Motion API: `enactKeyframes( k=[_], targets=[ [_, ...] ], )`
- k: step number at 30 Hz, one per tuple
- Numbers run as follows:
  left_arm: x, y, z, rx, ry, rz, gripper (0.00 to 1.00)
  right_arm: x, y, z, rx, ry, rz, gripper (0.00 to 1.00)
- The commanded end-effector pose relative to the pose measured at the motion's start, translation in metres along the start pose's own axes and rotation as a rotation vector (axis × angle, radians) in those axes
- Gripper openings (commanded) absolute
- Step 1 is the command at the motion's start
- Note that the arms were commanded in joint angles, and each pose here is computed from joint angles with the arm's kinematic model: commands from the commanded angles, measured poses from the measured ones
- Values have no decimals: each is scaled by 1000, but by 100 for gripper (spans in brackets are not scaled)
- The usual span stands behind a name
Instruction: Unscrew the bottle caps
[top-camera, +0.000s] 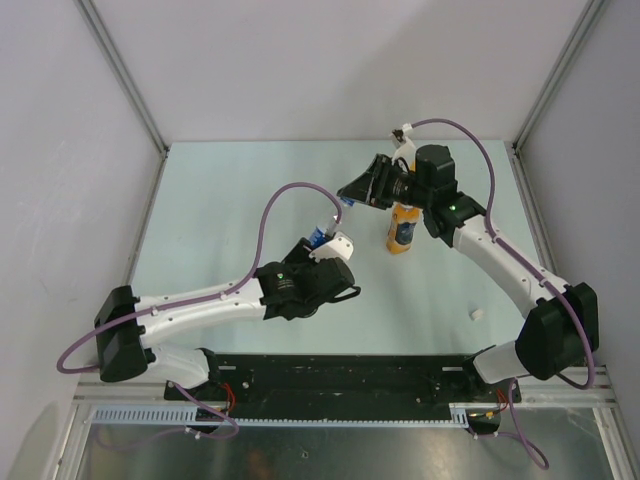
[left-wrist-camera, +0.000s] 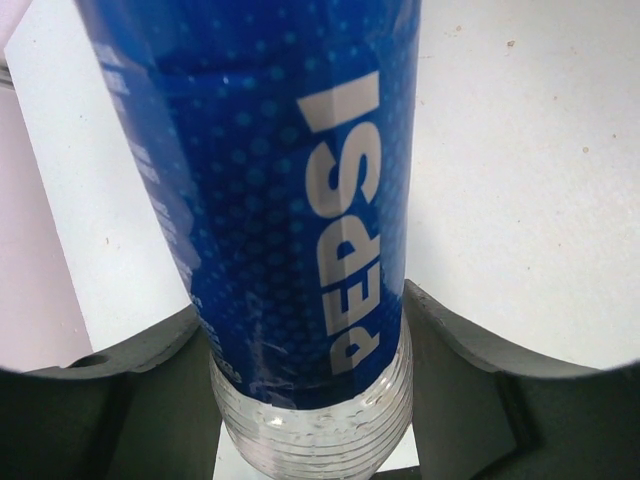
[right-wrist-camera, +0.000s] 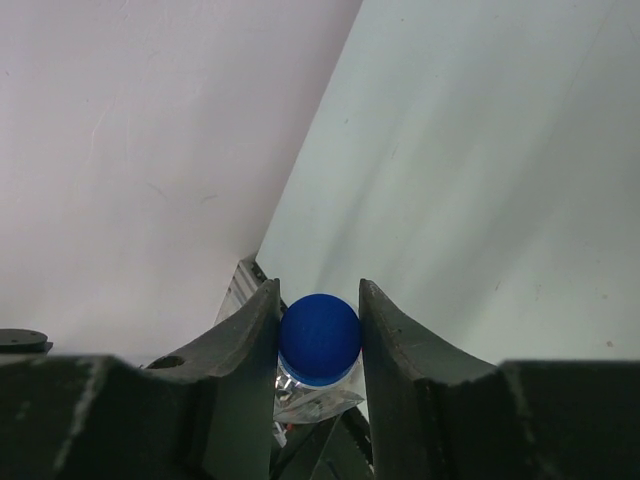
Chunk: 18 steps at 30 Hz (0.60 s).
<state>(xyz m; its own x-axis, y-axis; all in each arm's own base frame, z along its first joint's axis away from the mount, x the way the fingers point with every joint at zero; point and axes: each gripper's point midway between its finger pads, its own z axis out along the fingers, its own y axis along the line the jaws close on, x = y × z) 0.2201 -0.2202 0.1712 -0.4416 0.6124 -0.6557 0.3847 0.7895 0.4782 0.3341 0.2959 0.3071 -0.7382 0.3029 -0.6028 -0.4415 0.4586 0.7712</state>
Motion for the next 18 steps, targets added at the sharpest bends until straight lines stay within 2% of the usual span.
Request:
enactKeyframes(
  k=[1, 3, 5, 11, 18],
  targets=[
    [-19, 6, -12, 6, -64, -84, 22, -8, 12, -8, -38, -42, -20, 19],
    [-19, 6, -12, 8, -64, -86, 22, -10, 14, -9, -50, -55, -21, 6],
    [-19, 5, -12, 9, -64, -89, 22, -12, 16, -11, -63, -67, -27, 1],
    [-21, 5, -15, 22, -73, -116, 20, -11, 30, -19, -145, -76, -80, 0],
    [-32, 1, -23, 82, -97, -150, 6, -10, 48, -34, -240, -79, -150, 0]
  ],
)
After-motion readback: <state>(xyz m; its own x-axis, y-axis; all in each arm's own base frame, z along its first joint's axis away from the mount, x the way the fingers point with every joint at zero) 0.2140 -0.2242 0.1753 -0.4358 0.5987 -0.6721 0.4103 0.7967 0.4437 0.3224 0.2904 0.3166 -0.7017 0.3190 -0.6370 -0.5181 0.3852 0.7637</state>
